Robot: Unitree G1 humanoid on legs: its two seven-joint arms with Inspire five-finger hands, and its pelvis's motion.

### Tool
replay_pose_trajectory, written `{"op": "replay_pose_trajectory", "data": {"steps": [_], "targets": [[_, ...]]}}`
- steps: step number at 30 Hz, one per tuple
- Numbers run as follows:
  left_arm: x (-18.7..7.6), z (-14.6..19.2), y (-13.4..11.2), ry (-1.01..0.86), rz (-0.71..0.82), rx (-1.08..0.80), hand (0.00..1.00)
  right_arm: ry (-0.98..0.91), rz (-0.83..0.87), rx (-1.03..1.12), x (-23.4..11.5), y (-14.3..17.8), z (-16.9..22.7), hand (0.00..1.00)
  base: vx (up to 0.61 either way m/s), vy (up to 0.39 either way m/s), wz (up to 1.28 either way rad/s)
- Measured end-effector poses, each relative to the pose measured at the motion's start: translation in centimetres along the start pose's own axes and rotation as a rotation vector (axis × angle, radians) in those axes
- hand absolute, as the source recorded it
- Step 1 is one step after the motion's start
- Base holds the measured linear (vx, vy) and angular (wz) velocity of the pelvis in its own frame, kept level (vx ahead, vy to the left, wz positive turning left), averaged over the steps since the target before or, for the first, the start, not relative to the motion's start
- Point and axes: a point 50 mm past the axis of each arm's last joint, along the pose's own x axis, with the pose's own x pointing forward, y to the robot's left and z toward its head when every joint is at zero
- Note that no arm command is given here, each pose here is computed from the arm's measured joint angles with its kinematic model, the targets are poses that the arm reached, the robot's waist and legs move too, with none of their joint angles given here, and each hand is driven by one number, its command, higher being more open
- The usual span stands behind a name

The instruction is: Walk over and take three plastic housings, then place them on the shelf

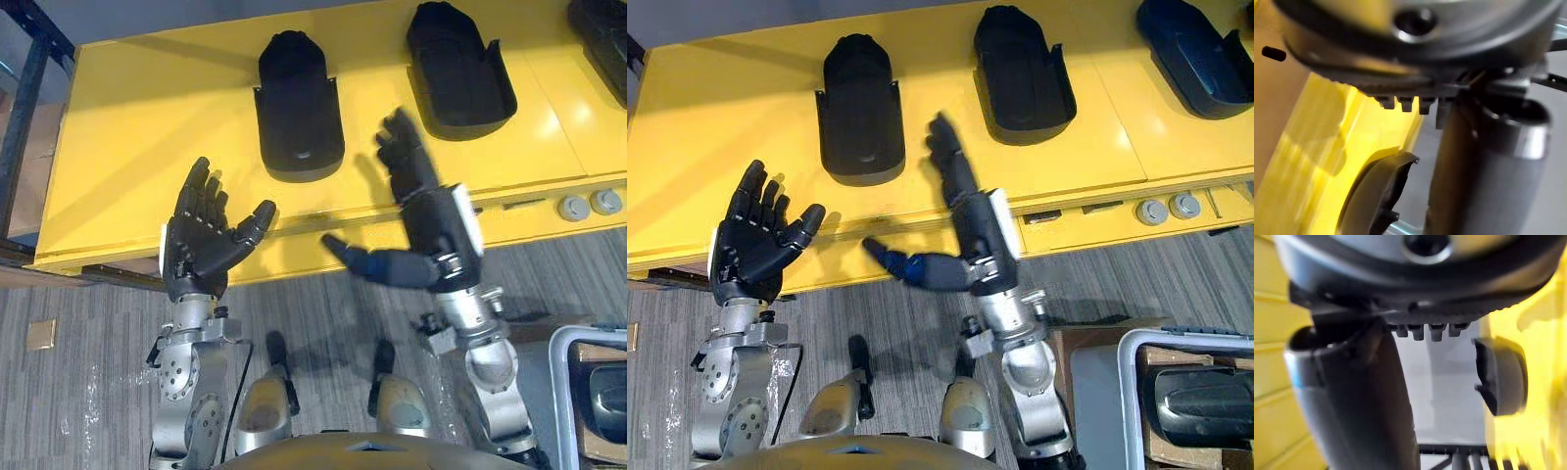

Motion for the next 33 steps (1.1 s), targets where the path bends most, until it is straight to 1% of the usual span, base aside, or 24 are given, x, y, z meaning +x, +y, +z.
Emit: {"op": "replay_pose_trajectory", "data": {"steps": [3,6,9,12,17,21,26,33], "targets": [[0.0,-0.2,-0.3,0.006,-0.001,-0.006,1.0,0.029,0.088,0.104,-0.3,1.3,-0.5,1.0,0.01,0.003,-0.02],[0.0,-0.2,-0.4,0.01,0.012,-0.009,1.0,0.05,0.157,0.161,-0.5,2.3,-0.7,1.0,0.0,0.0,0.0],[-0.1,-0.3,-0.3,0.02,0.021,0.001,1.0,0.06,0.186,0.185,-0.6,2.9,-1.0,1.0,0.0,0.0,0.0],[-0.4,-0.4,0.1,0.036,0.047,0.016,1.0,0.099,0.192,0.234,-0.9,3.6,-1.9,1.0,0.0,0.0,0.0],[-0.7,-0.3,0.5,0.023,0.093,0.018,1.0,0.15,0.166,0.251,-1.2,3.9,-3.0,1.0,0.0,0.001,0.02],[-0.7,0.6,0.7,-0.069,0.136,-0.001,1.0,0.175,0.142,0.244,-1.2,3.9,-3.6,1.0,0.01,-0.001,0.11],[-0.8,2.8,0.6,-0.228,0.158,-0.05,1.0,0.243,0.136,0.19,-1.2,4.0,-5.2,1.0,0.0,0.002,0.12],[-0.8,3.2,0.9,-0.264,0.162,-0.139,1.0,0.272,0.124,0.178,-1.2,4.1,-5.9,1.0,-0.01,0.0,0.04]]}}
